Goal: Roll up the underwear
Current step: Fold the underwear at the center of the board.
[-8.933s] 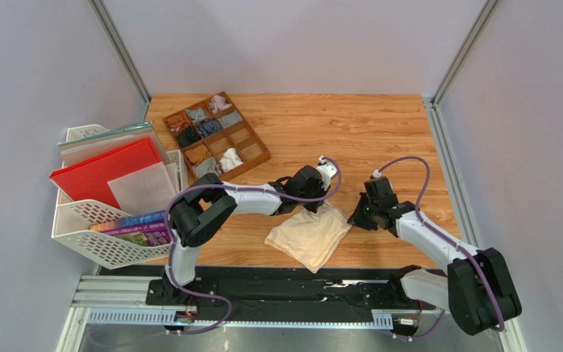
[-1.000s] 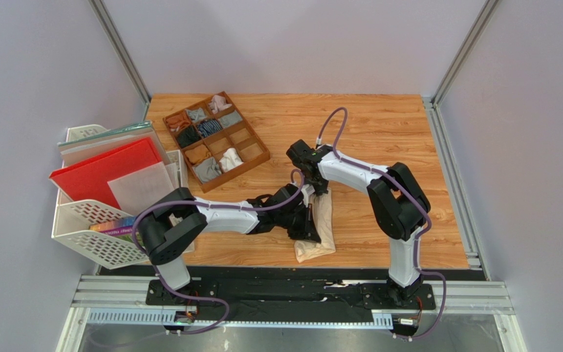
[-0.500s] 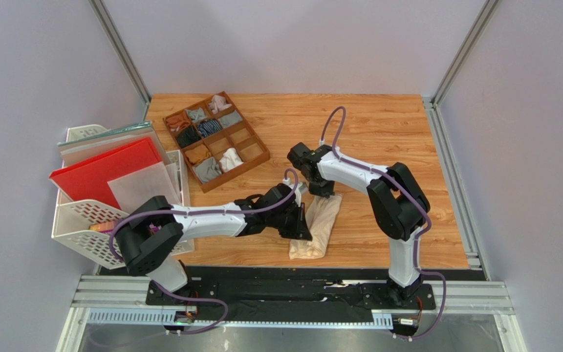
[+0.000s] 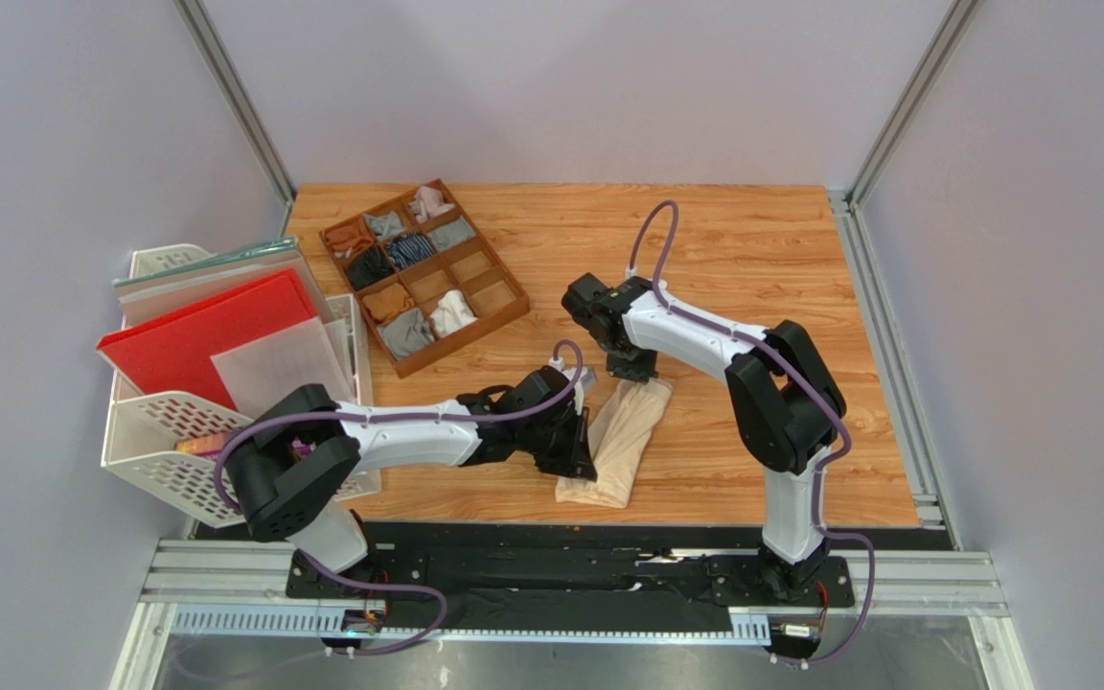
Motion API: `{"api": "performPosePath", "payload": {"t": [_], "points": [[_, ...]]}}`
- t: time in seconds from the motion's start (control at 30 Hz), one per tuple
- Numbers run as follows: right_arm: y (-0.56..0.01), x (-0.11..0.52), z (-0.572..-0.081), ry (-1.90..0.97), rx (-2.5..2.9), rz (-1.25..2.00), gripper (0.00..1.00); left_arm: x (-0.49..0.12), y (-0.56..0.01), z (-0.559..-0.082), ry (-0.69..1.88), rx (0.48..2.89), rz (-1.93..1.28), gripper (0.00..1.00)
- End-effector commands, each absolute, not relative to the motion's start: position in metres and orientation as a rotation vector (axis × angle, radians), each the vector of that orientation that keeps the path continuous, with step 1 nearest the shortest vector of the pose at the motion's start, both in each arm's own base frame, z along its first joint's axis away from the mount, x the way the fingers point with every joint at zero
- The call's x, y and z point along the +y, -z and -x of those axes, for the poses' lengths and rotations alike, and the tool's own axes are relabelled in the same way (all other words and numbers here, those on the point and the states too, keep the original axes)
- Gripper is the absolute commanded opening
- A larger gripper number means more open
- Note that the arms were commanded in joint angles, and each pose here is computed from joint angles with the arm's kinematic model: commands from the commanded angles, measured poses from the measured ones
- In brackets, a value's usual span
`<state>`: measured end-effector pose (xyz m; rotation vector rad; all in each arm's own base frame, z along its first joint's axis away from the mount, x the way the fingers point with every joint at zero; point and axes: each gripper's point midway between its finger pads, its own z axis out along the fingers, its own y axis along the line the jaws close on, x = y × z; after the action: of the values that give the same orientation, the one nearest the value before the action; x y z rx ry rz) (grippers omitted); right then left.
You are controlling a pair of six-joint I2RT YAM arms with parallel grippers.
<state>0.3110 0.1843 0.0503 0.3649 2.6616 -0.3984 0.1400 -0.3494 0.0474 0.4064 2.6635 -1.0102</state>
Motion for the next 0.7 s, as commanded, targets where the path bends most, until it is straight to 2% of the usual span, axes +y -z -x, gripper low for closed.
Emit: {"api": "performPosePath", "payload": {"t": [0.0, 0.67], "points": [[-0.08, 0.183, -0.327, 0.384, 2.567, -0.381, 0.0, -0.342, -0.057, -0.14, 0.988, 2.639, -0.437, 0.0], [-0.09, 0.189, -0.343, 0.403, 2.547, -0.355, 0.0, -0.329, -0.06, -0.16, 0.907, 2.609, -0.486, 0.0]]}}
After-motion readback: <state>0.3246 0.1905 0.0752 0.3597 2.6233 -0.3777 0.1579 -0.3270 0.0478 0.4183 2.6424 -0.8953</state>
